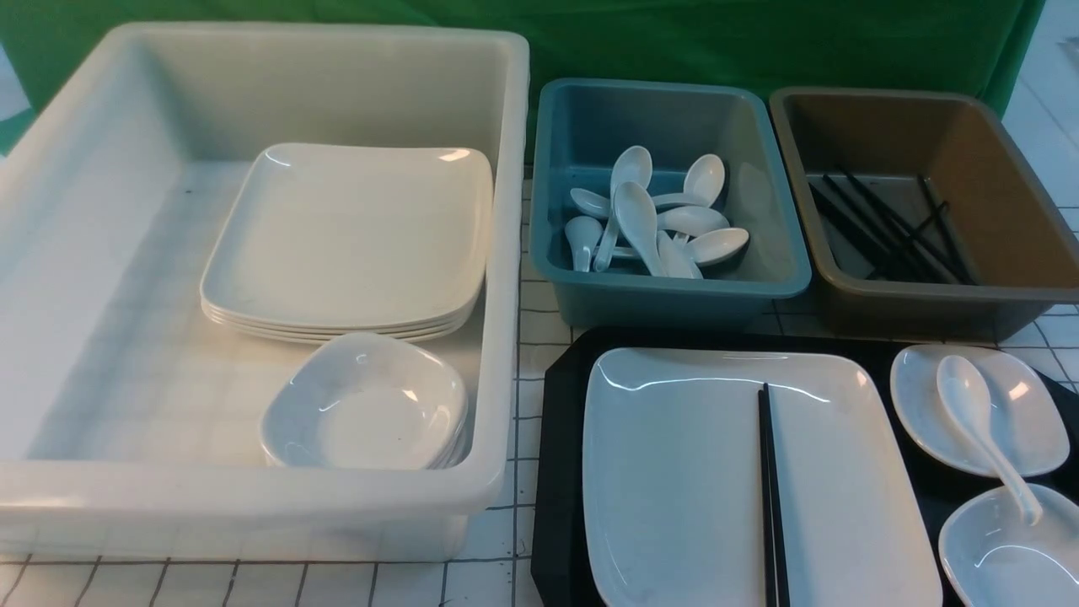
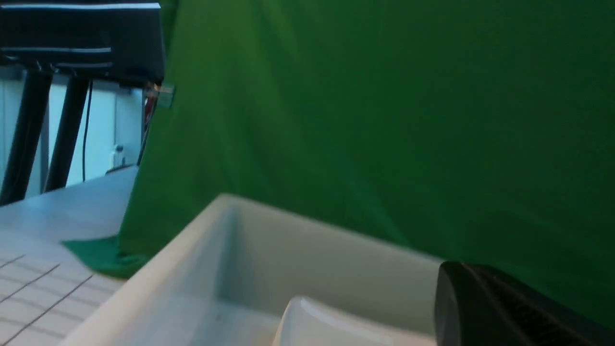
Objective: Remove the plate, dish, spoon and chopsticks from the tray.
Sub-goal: Use the right arm to grab a soup spoon from the plate
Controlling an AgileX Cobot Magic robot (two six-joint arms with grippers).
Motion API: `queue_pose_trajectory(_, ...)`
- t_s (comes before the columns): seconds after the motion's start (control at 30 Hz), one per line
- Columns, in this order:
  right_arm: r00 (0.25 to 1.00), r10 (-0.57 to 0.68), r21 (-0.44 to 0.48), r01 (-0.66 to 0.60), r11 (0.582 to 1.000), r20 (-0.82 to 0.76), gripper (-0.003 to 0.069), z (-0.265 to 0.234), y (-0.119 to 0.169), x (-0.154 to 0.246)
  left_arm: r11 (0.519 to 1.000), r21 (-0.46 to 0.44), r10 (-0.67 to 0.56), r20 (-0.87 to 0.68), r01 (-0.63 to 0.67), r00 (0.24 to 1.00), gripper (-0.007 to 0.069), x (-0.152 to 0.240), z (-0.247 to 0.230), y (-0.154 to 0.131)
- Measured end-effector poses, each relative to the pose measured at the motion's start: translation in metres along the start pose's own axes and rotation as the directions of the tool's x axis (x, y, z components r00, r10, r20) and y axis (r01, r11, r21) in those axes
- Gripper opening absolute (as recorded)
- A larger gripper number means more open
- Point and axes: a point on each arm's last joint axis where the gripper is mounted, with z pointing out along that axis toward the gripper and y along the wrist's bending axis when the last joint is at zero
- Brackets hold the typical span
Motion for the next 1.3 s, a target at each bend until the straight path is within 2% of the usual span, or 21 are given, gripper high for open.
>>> queue_pose_trajectory(0.1, 0.973, 0.205, -0.03, -0.203, 0.979, 0.1, 0.0247, 0.0, 0.001, -0.009, 0.997, 0.012, -0.075, 0.103, 0.074, 0.992, 0.0006, -0.009, 0.0, 0.0)
queue_pose_trajectory(0.13, 0.92, 0.354, -0.067, -0.348, 0.935, 0.165, 0.0247, -0.001, 0.0, -0.015, 0.993, 0.026, -0.12, 0.169, 0.117, 0.978, 0.0006, -0.016, -0.001, -0.001)
queue_pose_trajectory(0.17, 0.913, 0.368, -0.072, -0.361, 0.93, 0.175, 0.0247, -0.001, 0.0, -0.016, 0.991, 0.03, -0.134, 0.179, 0.13, 0.975, 0.0006, -0.017, -0.002, -0.001)
queue_pose_trajectory(0.2, 0.841, 0.493, -0.119, -0.478, 0.87, 0.223, 0.0247, -0.003, -0.001, -0.022, 0.981, 0.059, -0.191, 0.263, 0.182, 0.946, 0.0006, -0.025, -0.003, -0.001)
queue_pose_trajectory(0.23, 0.8, 0.54, -0.15, -0.519, 0.841, 0.261, 0.0247, -0.004, -0.001, -0.027, 0.974, 0.086, -0.225, 0.33, 0.208, 0.917, 0.0006, -0.031, -0.005, -0.001)
queue_pose_trajectory(0.33, 0.738, 0.591, -0.2, -0.556, 0.806, 0.326, 0.0247, -0.007, -0.003, -0.034, 0.949, 0.153, -0.316, 0.422, 0.277, 0.85, 0.0006, -0.047, -0.008, -0.003)
queue_pose_trajectory(0.47, 0.701, 0.605, -0.235, -0.559, 0.795, 0.378, 0.0247, -0.009, -0.004, -0.039, 0.928, 0.199, -0.37, 0.398, 0.314, 0.84, 0.0006, -0.081, 0.002, -0.018)
queue_pose_trajectory(0.5, 0.666, 0.622, -0.266, -0.565, 0.781, 0.412, 0.0239, -0.011, -0.005, -0.043, 0.932, 0.202, -0.354, 0.322, 0.302, 0.878, 0.0006, -0.105, 0.012, -0.033)
queue_pose_trajectory(0.57, 0.668, 0.628, -0.283, -0.562, 0.777, 0.399, 0.0197, -0.013, -0.004, -0.05, 0.959, 0.15, -0.264, 0.157, 0.241, 0.952, 0.0006, -0.13, 0.029, -0.05)
queue_pose_trajectory(0.63, 0.725, 0.587, -0.275, -0.519, 0.809, 0.36, 0.0104, -0.017, -0.001, -0.071, 0.98, 0.06, -0.188, -0.049, 0.19, 0.981, 0.0006, -0.143, 0.051, -0.059)
queue_pose_trajectory(0.7, 0.81, 0.509, -0.245, -0.451, 0.858, 0.291, 0.0036, -0.019, 0.002, -0.104, 0.993, -0.019, -0.114, -0.269, 0.113, 0.956, 0.0006, -0.147, 0.073, -0.064)
queue_pose_trajectory(0.8, 0.93, 0.358, -0.188, -0.338, 0.922, 0.082, 0.0011, -0.011, 0.008, -0.149, 0.999, -0.043, 0.001, -0.607, -0.034, 0.794, 0.0006, -0.136, 0.104, -0.068)
queue_pose_trajectory(0.83, 0.954, 0.3, -0.181, -0.295, 0.938, -0.002, 0.001, -0.005, 0.01, -0.157, 0.998, -0.029, 0.02, -0.696, -0.056, 0.717, 0.0006, -0.126, 0.115, -0.068)
queue_pose_trajectory(0.87, 0.961, 0.274, -0.175, -0.276, 0.945, -0.037, 0.0009, 0.001, 0.012, -0.159, 0.998, -0.027, 0.021, -0.715, -0.058, 0.699, 0.0006, -0.123, 0.117, -0.068)
queue_pose_trajectory(0.9, 0.966, 0.174, -0.175, -0.208, 0.962, -0.189, 0.0008, 0.015, 0.017, -0.171, 0.999, 0.007, 0.036, -0.809, -0.052, 0.587, 0.0006, -0.105, 0.135, -0.069)
queue_pose_trajectory(1.0, 0.839, -0.025, -0.193, -0.096, 0.977, -0.544, -0.0002, 0.054, 0.032, -0.17, 0.996, 0.087, 0.072, -0.91, 0.018, 0.408, 0.0004, -0.069, 0.165, -0.072)
queue_pose_trajectory(1.07, 0.726, -0.113, -0.212, -0.046, 0.976, -0.679, -0.0003, 0.081, 0.038, -0.164, 0.991, 0.114, 0.086, -0.945, 0.072, 0.315, 0.0, -0.05, 0.179, -0.074)
queue_pose_trajectory(1.1, 0.717, -0.114, -0.21, -0.046, 0.977, -0.688, -0.0003, 0.085, 0.039, -0.162, 0.989, 0.122, 0.092, -0.947, 0.079, 0.307, 0.0, -0.048, 0.18, -0.075)
queue_pose_trajectory(1.13, 0.655, -0.151, -0.22, -0.024, 0.975, -0.74, -0.0003, 0.103, 0.042, -0.157, 0.984, 0.151, 0.122, -0.96, 0.098, 0.254, -0.0001, -0.035, 0.188, -0.081)
queue_pose_trajectory(1.23, 0.556, -0.161, -0.201, -0.011, 0.979, -0.816, -0.0003, 0.137, 0.037, -0.145, 0.957, 0.26, 0.228, -0.948, 0.128, 0.223, -0.0002, -0.024, 0.195, -0.107)
queue_pose_trajectory(1.3, 0.477, -0.142, -0.17, -0.016, 0.985, -0.867, -0.0003, 0.159, 0.025, -0.132, 0.912, 0.379, 0.341, -0.914, 0.159, 0.222, -0.0002, -0.02, 0.192, -0.138)
